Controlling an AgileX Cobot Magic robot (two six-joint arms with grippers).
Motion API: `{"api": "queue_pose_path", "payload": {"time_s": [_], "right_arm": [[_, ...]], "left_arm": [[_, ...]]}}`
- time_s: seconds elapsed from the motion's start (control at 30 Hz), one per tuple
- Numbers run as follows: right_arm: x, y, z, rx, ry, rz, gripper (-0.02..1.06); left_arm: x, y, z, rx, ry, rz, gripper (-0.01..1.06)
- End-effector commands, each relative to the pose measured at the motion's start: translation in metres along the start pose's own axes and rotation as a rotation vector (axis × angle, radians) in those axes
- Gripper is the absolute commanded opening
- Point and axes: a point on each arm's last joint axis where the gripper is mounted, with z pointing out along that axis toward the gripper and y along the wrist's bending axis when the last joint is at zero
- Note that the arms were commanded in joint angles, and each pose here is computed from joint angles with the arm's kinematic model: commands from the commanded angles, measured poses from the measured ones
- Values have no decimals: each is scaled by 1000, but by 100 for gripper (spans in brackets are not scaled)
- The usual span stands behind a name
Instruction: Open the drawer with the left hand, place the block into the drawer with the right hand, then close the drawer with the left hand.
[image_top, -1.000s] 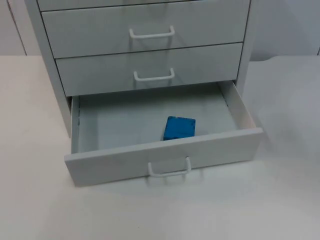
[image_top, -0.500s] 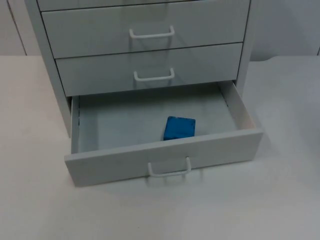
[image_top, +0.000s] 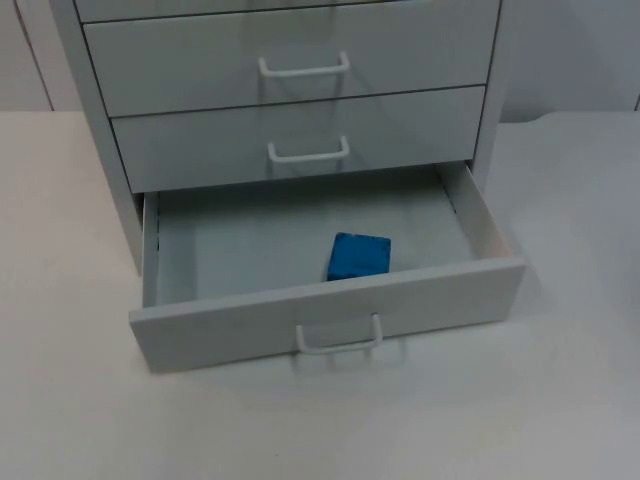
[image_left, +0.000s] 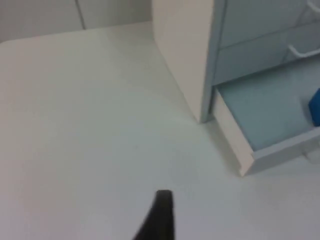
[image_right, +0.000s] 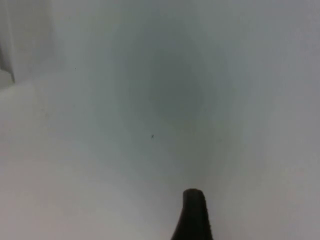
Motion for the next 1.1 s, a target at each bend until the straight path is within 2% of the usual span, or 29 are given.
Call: {"api": "queue_pose_path", "payload": {"time_s": [0.0, 0.07, 0.1, 0.13, 0.17, 0.23, 0.27, 0.4, 0.43, 0.47, 0.6, 0.63, 0.77, 0.8, 0.87, 0.97, 1.07], "right_arm": [[0, -1, 0, -6, -21, -16, 60], [0, -1, 0, -8, -25, -28, 60], [0, -1, 0, -8, -25, -28, 60], [-1, 0, 0, -10, -31, -36, 60], [-2, 0, 0, -13, -37, -35, 60], [-3, 0, 0, -12, -49, -39, 60], [-3, 0, 0, -12, -49, -39, 60], [-4, 0, 0, -16, -60, -39, 60], [-4, 0, 0, -16, -60, -39, 60], [-4, 0, 0, -16, -60, -39, 60], [-4, 0, 0, -16, -60, -39, 60], [-4, 0, 0, -16, -60, -39, 60], [-4, 0, 0, -16, -60, -39, 60], [-4, 0, 0, -16, -60, -39, 60], [-4, 0, 0, -18, -59, -38, 60], [-4, 0, 0, -18, -59, -36, 60], [-4, 1, 0, -21, -67, -36, 60]], "left_arm": [[-4, -7, 10, 38, 27, 5, 71], [-10, -11, 21, 48, 65, 31, 53], [-10, -11, 21, 48, 65, 31, 53], [-13, -14, 26, 62, 70, 49, 42], [-17, -18, 32, 91, 74, 75, 33], [-24, -29, 46, 165, 88, 123, 20], [-24, -29, 46, 165, 88, 123, 20], [-34, -52, 84, 313, 178, 178, 20], [-34, -52, 84, 313, 178, 178, 20], [-36, -58, 101, 344, 227, 199, 20], [-34, -70, 147, 362, 334, 266, 20], [-34, -70, 147, 362, 334, 266, 20], [-24, -98, 180, 415, 407, 350, 20], [-24, -98, 180, 415, 407, 350, 20], [-16, -113, 185, 441, 430, 429, 20], [-11, -123, 190, 420, 438, 478, 20], [-7, -138, 198, 345, 387, 550, 20]]}}
